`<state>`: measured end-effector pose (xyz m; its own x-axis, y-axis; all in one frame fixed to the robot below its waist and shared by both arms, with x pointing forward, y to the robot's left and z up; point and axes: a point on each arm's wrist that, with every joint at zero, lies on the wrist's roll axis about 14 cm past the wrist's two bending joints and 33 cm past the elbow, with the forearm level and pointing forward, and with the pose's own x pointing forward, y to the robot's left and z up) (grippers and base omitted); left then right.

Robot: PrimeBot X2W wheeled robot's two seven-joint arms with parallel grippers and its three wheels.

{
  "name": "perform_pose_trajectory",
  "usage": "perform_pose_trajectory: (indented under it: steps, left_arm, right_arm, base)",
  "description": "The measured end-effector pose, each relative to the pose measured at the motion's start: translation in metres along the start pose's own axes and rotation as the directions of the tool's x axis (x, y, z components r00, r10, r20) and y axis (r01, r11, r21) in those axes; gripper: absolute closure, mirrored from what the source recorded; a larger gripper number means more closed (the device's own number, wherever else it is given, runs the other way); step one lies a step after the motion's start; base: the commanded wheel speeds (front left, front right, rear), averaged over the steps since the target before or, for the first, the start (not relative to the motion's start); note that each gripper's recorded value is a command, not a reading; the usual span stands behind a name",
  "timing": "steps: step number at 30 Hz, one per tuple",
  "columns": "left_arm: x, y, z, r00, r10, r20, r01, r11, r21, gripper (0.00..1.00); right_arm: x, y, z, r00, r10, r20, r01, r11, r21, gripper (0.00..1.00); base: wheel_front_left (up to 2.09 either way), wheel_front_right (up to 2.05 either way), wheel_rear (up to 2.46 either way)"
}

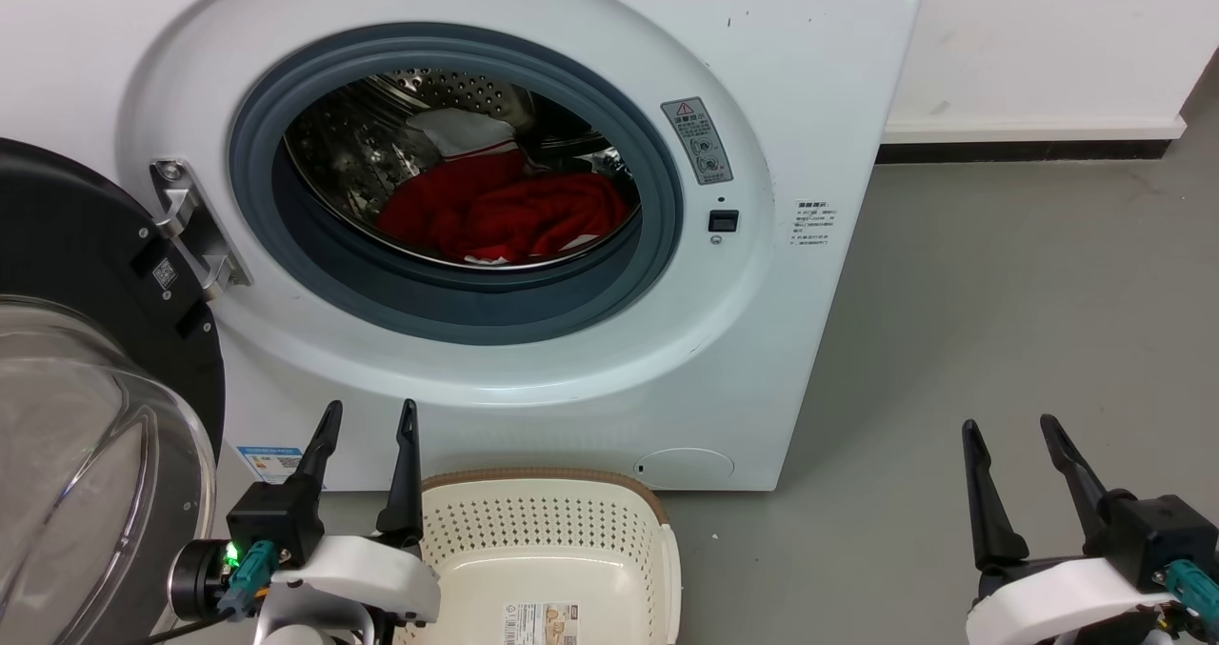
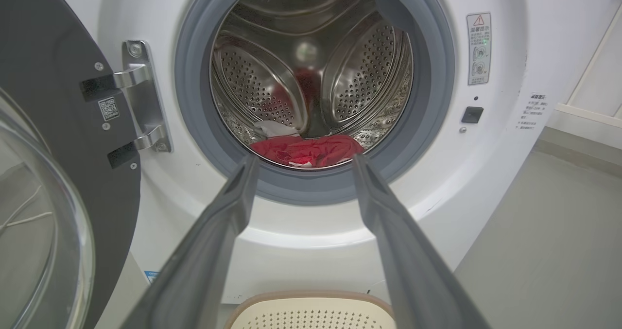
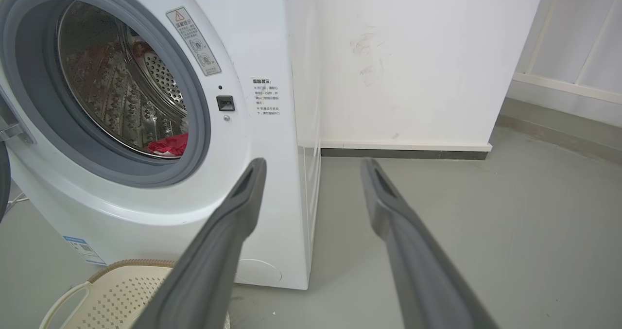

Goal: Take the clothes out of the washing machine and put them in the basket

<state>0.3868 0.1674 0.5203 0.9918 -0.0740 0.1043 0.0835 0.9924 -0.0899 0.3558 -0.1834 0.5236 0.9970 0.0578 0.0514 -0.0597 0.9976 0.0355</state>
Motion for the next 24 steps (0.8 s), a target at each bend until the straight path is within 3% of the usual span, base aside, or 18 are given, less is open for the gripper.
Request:
perform_pose_trajectory:
  steps: [14,24]
  left_arm:
    - [-0.0023,-0.0001,-0.0026,1.0,-0.008,0.001,0.008,0.997,0.079,0.0]
    - [-0.0025,0.0021,-0.0038,1.0,0.005,0.0,-0.005,0.999,0.053,0.0]
  right_arm:
    - [0.0011,0.0073,0.0005,1.0,0.028,0.006,-0.027,0.997,-0.077,0.0]
    - [0.0008,0.0069,0.0003,1.0,0.026,0.007,-0.026,0.997,-0.071,0.0]
  base:
    - [0.0,0.0,0.0]
    - [0.0,0.0,0.0]
